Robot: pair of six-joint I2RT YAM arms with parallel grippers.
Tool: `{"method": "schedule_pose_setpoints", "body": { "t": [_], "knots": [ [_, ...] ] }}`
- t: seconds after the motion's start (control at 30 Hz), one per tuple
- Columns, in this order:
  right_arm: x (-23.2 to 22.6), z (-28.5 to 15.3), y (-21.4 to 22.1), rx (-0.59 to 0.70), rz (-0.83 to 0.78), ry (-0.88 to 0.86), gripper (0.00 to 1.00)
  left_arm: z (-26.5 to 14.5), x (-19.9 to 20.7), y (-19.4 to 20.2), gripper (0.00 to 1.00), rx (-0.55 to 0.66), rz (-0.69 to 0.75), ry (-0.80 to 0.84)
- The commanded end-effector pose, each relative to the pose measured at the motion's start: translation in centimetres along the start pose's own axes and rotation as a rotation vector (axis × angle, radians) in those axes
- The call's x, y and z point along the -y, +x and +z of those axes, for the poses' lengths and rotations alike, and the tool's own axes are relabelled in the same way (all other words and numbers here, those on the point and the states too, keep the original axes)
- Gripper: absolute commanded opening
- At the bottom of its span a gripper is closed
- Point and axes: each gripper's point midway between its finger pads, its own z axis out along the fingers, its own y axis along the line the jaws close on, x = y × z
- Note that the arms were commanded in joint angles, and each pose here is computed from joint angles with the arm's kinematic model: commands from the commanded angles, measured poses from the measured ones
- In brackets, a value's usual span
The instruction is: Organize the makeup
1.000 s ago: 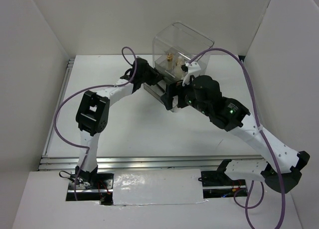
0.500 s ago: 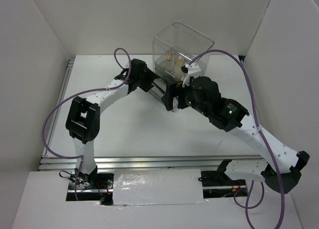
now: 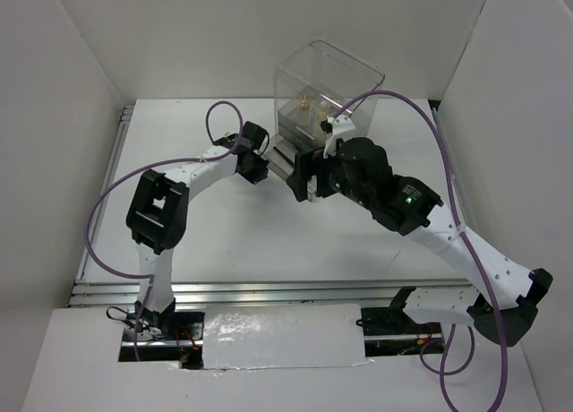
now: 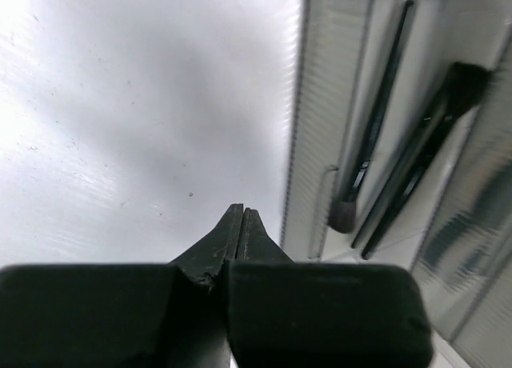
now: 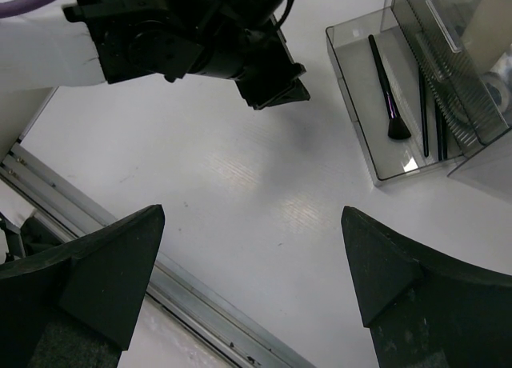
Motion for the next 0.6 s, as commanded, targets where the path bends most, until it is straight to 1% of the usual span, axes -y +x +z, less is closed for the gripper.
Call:
{"method": "schedule_pose_setpoints", "body": {
  "t": [0.0, 0.1, 0.13, 0.2, 0.23, 0.4, 0.57],
  "knots": [
    [-0.1, -0.9, -0.9, 0.042, 0.006, -0.016, 1.0, 1.1, 1.2, 0.8, 0.0, -0.001, 0.029, 0.031],
    [0.0, -0.8, -0.6, 0.031, -0.012, -0.015, 1.0, 2.5, 2.4, 1.8, 0.01, -0.028, 0.085, 0.092],
    [0.1, -0.8, -0.5, 0.024, -0.013, -0.009, 1.0, 2.7, 3.7, 2.1, 0.01, -0.048, 0.104, 0.155],
    [0.2, -0.8, -0.2, 0.015, -0.026, -0.009, 1.0, 4.1, 4.0, 2.7, 0.01, -0.068, 0.115, 0.176],
    [0.3, -0.9, 0.0, 0.012, -0.028, -0.008, 1.0, 4.2, 4.8, 2.9, 0.01, -0.078, 0.125, 0.218],
    [0.6, -0.8, 0.5, 0.003, -0.043, -0.002, 1.0, 5.9, 5.5, 3.8, 0.01, -0.1, 0.135, 0.263],
    [0.8, -0.4, 1.5, -0.018, -0.047, 0.0, 1.0, 6.4, 7.4, 4.1, 0.0, -0.103, 0.148, 0.342]
  ]
}}
